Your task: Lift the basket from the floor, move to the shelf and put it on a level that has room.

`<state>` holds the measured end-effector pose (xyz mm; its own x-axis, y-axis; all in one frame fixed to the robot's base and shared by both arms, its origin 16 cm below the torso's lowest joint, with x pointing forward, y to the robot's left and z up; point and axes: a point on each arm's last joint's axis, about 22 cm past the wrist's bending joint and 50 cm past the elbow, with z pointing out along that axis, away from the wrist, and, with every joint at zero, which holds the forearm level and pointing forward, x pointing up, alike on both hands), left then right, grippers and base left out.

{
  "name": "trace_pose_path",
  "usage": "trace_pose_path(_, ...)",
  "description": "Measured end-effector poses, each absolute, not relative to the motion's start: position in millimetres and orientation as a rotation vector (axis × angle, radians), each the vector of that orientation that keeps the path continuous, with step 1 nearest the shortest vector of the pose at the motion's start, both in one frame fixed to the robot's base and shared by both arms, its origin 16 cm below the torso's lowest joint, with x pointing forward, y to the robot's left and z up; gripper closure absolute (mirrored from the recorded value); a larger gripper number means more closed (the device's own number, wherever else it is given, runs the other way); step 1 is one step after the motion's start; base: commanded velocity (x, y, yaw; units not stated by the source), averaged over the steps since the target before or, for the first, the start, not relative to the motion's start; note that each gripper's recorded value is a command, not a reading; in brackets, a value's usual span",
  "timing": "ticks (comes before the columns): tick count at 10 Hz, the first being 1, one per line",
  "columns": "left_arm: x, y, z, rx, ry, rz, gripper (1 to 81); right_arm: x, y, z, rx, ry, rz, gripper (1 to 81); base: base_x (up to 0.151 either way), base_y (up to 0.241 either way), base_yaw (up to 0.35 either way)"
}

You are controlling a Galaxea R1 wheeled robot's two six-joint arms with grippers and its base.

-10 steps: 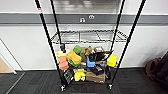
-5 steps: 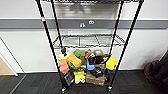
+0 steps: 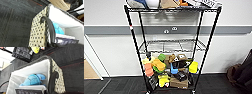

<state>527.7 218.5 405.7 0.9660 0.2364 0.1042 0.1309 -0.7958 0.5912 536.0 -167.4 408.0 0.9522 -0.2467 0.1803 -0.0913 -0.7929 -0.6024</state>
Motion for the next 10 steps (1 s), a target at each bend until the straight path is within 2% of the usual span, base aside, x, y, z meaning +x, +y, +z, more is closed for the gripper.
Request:
trace_pose_path(6,490,202,429,2.48,0.253,0.206,81.1,482,-196,431,-2.489,0.293,-0.269,81.1,0.0,0.0,0.0)
trace_pose_path(10,461,199,439,2.485,0.27,0.148,81.1,453,-195,441,-2.496,0.316,-0.217,81.1,0.0,0.0,0.0)
